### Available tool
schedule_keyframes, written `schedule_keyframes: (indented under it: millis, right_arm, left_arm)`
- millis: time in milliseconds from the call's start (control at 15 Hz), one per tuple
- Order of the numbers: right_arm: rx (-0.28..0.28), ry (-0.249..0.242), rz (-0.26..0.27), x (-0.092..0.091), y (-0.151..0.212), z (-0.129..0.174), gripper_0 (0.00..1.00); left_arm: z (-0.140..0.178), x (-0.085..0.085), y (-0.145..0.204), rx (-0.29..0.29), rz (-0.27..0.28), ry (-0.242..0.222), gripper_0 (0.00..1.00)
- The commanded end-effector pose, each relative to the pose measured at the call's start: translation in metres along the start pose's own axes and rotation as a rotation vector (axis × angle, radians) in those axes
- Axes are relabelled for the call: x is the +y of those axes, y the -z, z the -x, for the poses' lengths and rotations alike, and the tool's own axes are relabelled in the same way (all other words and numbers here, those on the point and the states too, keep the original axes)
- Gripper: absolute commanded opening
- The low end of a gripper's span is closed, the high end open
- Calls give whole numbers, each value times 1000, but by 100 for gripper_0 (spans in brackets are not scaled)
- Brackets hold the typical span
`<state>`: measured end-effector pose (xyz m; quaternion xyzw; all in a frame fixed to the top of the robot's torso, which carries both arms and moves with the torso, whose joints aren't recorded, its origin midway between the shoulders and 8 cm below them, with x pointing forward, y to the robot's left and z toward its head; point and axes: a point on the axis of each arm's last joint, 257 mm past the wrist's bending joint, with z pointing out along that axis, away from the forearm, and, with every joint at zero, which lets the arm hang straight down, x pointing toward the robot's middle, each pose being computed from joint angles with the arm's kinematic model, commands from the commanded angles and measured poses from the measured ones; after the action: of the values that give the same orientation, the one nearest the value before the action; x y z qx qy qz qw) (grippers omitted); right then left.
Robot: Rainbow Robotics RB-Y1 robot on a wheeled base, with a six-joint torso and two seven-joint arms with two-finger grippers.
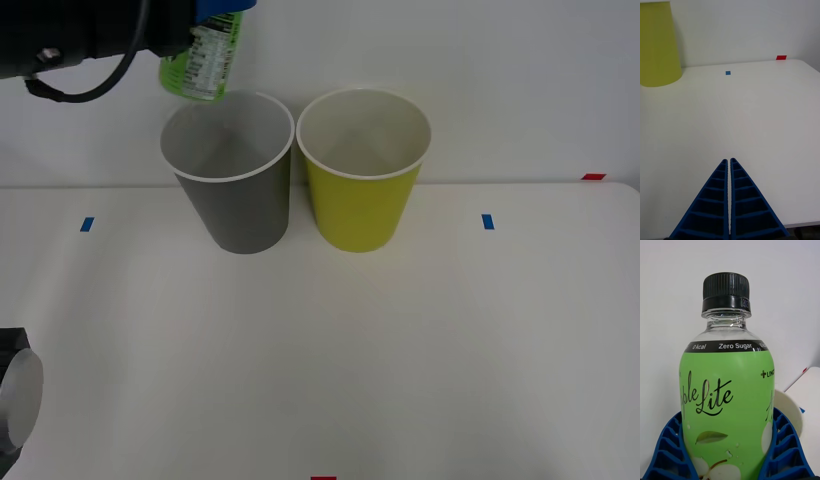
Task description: Put cans in the gray bin and PET bottles in the light green bin.
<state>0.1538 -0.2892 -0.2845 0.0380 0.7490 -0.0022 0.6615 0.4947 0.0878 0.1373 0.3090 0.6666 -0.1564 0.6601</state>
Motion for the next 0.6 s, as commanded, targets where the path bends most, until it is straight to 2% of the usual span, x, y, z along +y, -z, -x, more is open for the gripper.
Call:
schedule_keyframes:
  millis: [67, 400, 467, 600]
  right_arm:
    - [0, 0, 0, 0, 0, 0, 0]
    - [0, 0, 0, 0, 0, 0, 0]
    - [0, 0, 0, 0, 0, 0, 0]
    - [0, 0, 0, 0, 0, 0, 0]
  left_arm:
    - [3, -12, -40, -53, 10, 34, 0]
    - [2, -29, -99, -177, -17, 53, 0]
    - [4, -37, -107, -192, -33, 49, 0]
    - [3, -53, -117, -188, -62, 41, 0]
